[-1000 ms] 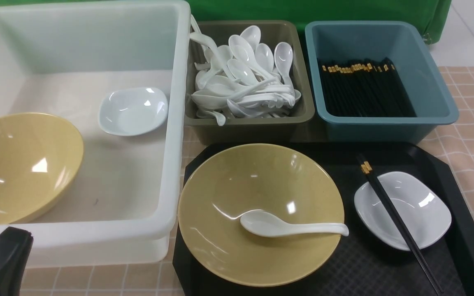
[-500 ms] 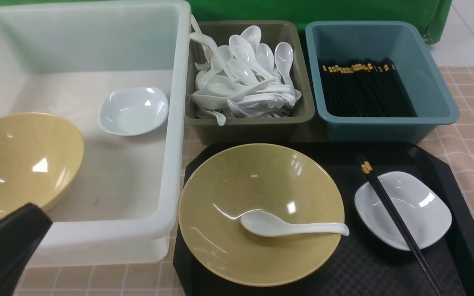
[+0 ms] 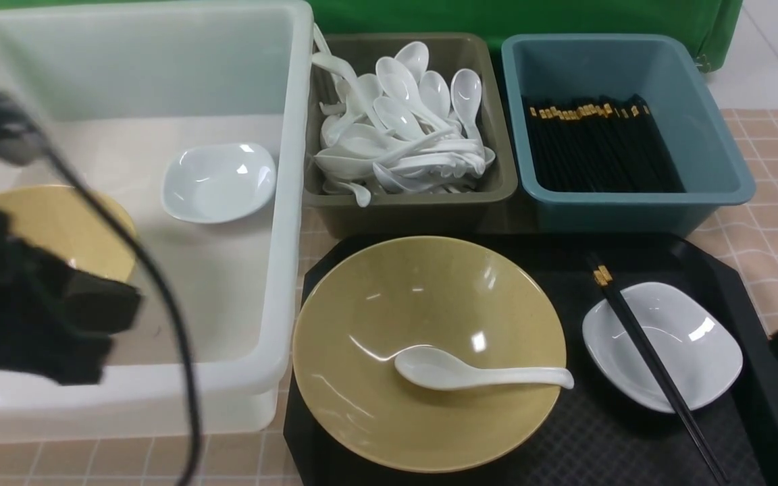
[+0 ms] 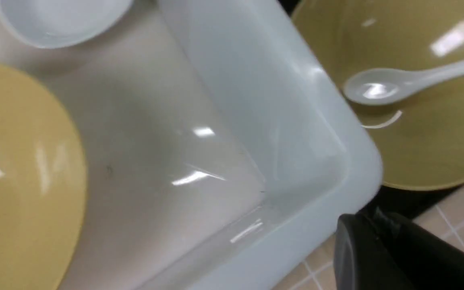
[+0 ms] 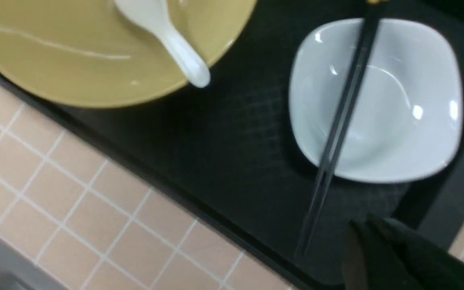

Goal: On brown table put chopsticks spoon bowls plates into blue grey white boxes.
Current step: 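Move the grippers toward the tableware on the black tray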

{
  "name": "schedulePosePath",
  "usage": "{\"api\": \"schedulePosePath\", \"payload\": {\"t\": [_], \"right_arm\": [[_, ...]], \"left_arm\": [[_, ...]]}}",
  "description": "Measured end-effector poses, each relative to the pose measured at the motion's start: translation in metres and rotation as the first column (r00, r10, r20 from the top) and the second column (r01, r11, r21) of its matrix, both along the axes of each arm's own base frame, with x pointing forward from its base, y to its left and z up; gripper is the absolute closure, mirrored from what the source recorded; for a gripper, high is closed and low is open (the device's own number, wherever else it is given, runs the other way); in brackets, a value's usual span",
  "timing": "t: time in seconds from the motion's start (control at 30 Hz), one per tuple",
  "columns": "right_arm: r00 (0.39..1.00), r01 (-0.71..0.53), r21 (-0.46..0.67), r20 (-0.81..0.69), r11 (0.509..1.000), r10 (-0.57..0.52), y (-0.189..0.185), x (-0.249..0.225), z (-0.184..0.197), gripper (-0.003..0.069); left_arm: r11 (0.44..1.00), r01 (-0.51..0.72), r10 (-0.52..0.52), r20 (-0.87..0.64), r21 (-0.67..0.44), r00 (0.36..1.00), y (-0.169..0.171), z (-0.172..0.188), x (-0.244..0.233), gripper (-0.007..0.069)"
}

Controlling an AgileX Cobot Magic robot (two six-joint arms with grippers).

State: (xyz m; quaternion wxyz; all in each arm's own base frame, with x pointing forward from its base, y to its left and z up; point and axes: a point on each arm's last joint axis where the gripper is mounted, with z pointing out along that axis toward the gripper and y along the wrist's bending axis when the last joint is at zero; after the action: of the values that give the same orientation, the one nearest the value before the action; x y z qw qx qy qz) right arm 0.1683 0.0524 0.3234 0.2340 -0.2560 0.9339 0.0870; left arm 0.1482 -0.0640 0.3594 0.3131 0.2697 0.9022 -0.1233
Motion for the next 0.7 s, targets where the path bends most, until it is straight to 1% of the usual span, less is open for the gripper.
{"api": "schedulePosePath", "payload": {"t": [0.07,0.1,0.13,0.23,0.37,0.43,0.5,0.53,0.57,0.63,0.7], "right_arm": [[0.998,-0.038,-0.044,-0.053,0.998,0.036,0.013,0.025,-0.012,0.0617],[0.998,-0.037,-0.045,-0.058,0.998,0.035,0.014,0.027,-0.014,0.0616],[0.997,-0.035,-0.049,-0.068,0.998,0.032,0.017,0.033,-0.018,0.0611],[0.996,-0.029,-0.058,-0.084,0.998,0.024,0.02,0.046,-0.028,0.0588],[0.997,-0.002,-0.052,-0.082,0.999,-0.003,0.023,0.058,-0.037,0.0524],[0.996,0.01,-0.05,-0.083,0.999,-0.014,0.025,0.063,-0.042,0.0475],[0.996,0.024,-0.048,-0.088,0.999,-0.028,0.026,0.07,-0.048,0.04],[0.996,0.024,-0.048,-0.088,0.999,-0.029,0.026,0.07,-0.049,0.0393],[0.995,0.028,-0.05,-0.093,0.998,-0.032,0.027,0.075,-0.053,0.0337],[0.994,0.029,-0.053,-0.101,0.998,-0.034,0.028,0.077,-0.057,0.0303],[0.993,0.035,-0.056,-0.114,0.998,-0.042,0.029,0.082,-0.064,0.024]], "left_arm": [[0.984,0.17,-0.167,-0.039,0.058,0.985,-0.034,0.003,0.016,0.0623],[0.982,0.177,-0.175,-0.038,0.061,0.984,-0.036,0.003,0.016,0.0623],[0.97,0.225,-0.223,-0.036,0.088,0.974,-0.047,0.004,0.02,0.0623],[0.951,0.283,-0.284,-0.009,0.124,0.959,-0.069,0.004,0.03,0.0623],[0.947,0.295,-0.297,0.003,0.126,0.955,-0.093,0.0,0.047,0.0623],[0.946,0.298,-0.299,-0.013,0.128,0.954,-0.103,-0.004,0.057,0.0623],[0.944,0.299,-0.297,-0.034,0.137,0.954,-0.112,-0.008,0.068,0.0623],[0.944,0.3,-0.297,-0.036,0.138,0.954,-0.112,-0.009,0.069,0.0623],[0.942,0.3,-0.296,-0.048,0.15,0.954,-0.117,-0.012,0.076,0.0623],[0.941,0.299,-0.294,-0.055,0.158,0.954,-0.12,-0.015,0.081,0.0623],[0.939,0.301,-0.293,-0.072,0.168,0.953,-0.124,-0.021,0.087,0.0623]]}}
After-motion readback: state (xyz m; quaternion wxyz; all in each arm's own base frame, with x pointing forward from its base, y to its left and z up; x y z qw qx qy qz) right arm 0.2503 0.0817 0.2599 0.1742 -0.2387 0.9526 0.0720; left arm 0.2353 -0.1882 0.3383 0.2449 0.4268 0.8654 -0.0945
